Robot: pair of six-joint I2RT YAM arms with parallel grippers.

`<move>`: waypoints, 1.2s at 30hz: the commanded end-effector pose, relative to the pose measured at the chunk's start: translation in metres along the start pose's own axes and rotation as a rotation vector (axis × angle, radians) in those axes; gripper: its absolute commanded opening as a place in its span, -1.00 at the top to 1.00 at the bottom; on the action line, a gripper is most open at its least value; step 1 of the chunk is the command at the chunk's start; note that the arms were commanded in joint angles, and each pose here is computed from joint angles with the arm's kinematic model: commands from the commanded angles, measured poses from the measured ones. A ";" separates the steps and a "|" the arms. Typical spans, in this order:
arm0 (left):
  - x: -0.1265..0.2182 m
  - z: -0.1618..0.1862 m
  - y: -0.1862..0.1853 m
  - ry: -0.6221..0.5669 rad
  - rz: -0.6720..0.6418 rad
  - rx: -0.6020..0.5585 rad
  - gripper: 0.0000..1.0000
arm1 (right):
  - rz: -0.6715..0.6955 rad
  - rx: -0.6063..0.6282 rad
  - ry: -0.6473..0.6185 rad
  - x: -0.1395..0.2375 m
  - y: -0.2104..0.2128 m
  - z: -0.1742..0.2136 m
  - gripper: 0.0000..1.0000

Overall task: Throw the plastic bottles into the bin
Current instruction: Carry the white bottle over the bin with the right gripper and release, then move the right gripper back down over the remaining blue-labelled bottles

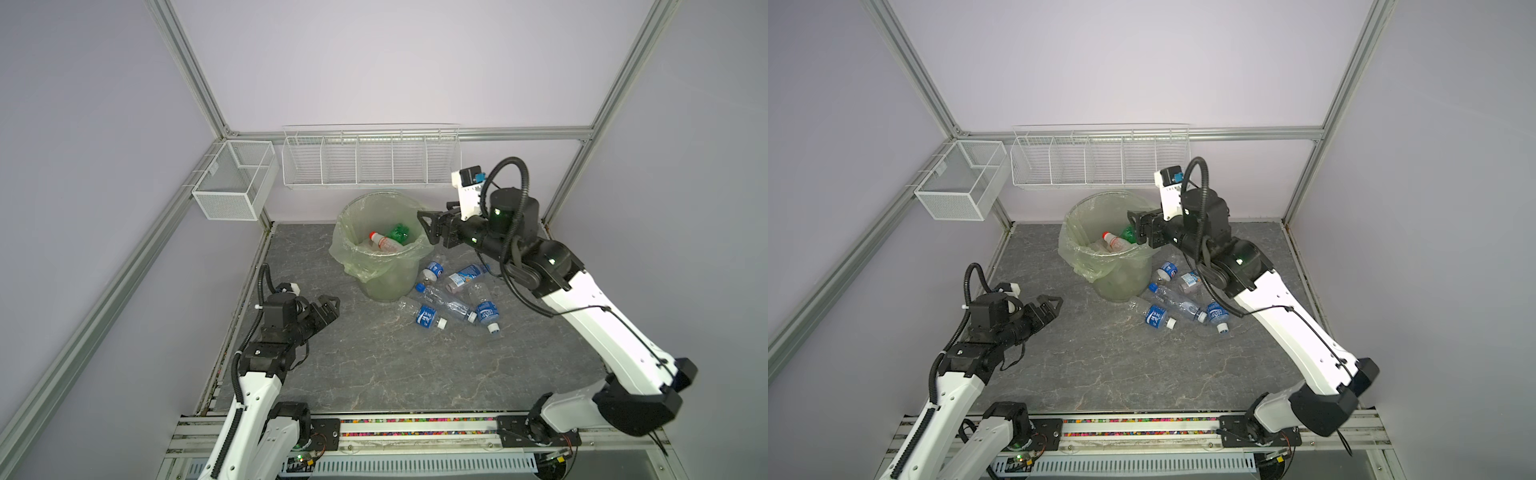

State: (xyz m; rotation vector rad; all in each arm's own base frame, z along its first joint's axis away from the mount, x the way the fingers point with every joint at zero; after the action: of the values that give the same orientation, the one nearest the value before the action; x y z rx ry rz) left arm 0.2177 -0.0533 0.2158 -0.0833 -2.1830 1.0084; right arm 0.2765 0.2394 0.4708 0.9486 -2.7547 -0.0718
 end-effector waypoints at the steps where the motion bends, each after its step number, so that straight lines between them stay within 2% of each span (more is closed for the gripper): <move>1: 0.005 -0.007 -0.013 -0.018 0.048 0.006 -1.00 | 0.044 -0.028 0.058 0.003 -0.008 0.032 -0.76; 12: 0.003 0.012 -0.026 0.024 0.075 -0.016 -1.00 | 0.168 -0.115 0.200 0.037 -0.031 0.111 -0.77; 20: 0.001 0.020 -0.022 0.030 0.080 0.011 -1.00 | 0.246 -0.121 0.309 0.052 -0.043 0.153 -0.76; 25: -0.003 0.030 -0.014 0.035 0.064 0.048 -1.00 | 0.231 -0.145 0.354 0.059 -0.043 0.174 -0.77; 36: -0.013 0.046 -0.007 0.053 0.040 0.041 -1.00 | 0.172 -0.125 0.461 0.059 -0.040 0.215 -0.76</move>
State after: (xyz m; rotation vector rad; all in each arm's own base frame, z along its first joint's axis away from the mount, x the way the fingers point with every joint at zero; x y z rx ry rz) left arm 0.1971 -0.0941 0.1953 -0.1648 -2.1033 1.0432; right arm 0.2107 0.1655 0.2795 0.5747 -2.3999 -0.0133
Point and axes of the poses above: each gripper's point midway between its finger pads, its own x axis back along the fingers, its own y axis along the line the jaws close on, z = x × y, the point moved 6 cm from there along x, back along the fingers, and after that the axes turned 6 degrees about x, right-handed, at the moved point
